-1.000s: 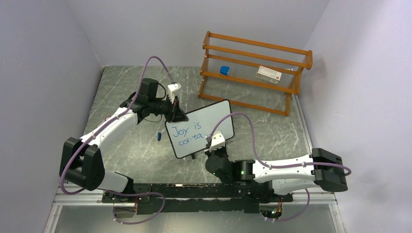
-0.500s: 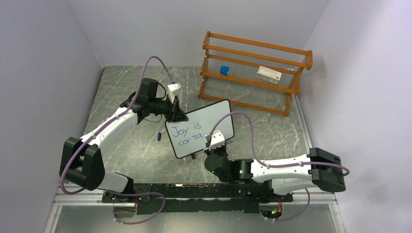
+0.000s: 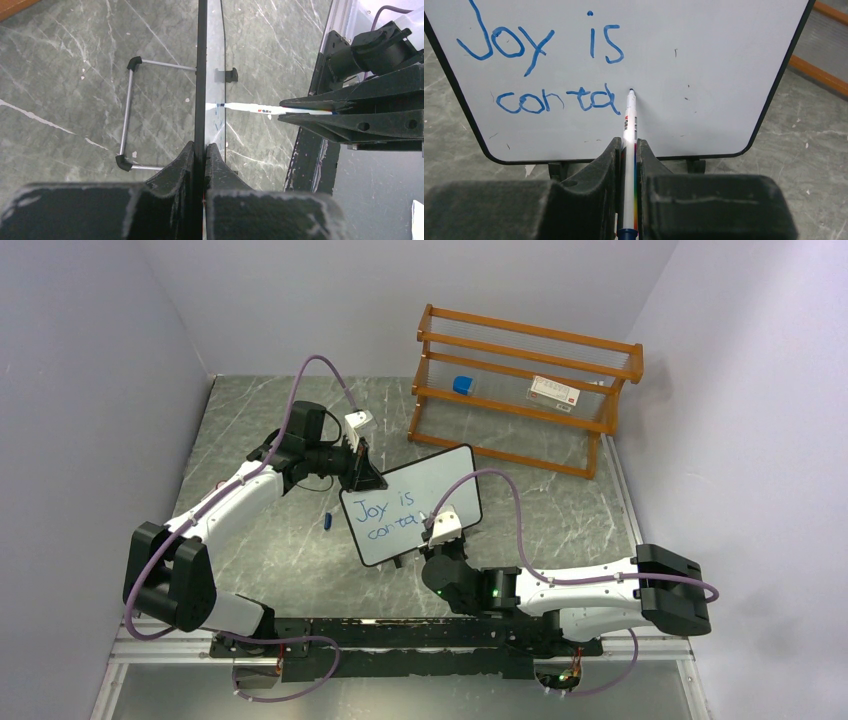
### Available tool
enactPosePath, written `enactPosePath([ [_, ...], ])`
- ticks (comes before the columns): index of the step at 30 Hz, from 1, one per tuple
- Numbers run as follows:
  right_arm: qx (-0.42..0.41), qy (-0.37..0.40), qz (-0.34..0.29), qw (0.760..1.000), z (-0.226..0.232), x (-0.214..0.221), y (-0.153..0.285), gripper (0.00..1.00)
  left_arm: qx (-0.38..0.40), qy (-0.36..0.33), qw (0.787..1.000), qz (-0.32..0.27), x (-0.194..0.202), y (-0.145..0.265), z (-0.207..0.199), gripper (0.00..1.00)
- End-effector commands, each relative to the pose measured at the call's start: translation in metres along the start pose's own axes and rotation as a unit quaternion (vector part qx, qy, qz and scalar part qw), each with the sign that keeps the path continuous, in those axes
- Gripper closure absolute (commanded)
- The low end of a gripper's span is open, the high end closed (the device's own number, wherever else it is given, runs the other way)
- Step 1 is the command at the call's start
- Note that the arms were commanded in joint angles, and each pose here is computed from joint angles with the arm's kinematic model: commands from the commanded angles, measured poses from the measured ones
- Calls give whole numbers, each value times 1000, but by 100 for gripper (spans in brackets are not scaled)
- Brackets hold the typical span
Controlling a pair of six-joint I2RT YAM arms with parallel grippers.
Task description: Write a sentence on the whiteboard
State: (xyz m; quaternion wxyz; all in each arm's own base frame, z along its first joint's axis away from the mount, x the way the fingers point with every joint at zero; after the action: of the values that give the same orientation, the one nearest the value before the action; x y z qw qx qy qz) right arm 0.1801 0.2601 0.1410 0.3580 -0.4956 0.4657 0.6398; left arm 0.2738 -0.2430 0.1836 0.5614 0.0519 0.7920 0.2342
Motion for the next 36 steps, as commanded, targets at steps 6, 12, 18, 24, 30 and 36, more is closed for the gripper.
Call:
enactPosePath([
  [6,-10,-20,-9,1000,10,-11,-3,100,-57,6,997,48,29,-3,25,95],
  [12,-19,-13,7,1000,12,-3,-2,100,-61,6,997,50,29,-2,25,95],
  [18,-15,-11,21,1000,7,5,-1,100,-62,7,997,51,30,-2,26,95],
  [24,-6,-8,33,999,1,14,1,100,-64,7,997,53,31,-2,27,95],
  [30,6,-11,29,999,-7,14,2,100,-63,8,996,54,32,-3,27,95],
  [36,21,-18,13,1000,-13,7,2,100,-62,9,997,55,32,-3,27,95],
])
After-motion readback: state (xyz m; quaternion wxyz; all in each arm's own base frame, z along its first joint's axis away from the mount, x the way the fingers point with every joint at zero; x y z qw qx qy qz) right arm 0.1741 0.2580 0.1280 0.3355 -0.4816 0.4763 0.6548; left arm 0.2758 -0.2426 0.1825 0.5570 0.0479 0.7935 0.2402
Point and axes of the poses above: each gripper's point midway between its finger pads, its own y axis back along the fingers, its own z axis along the line the jaws close on, x = y × z, the point moved 1 cm from there along y, back along the fingers, and after that the axes turned 10 degrees about -y, right-handed, at the moved point
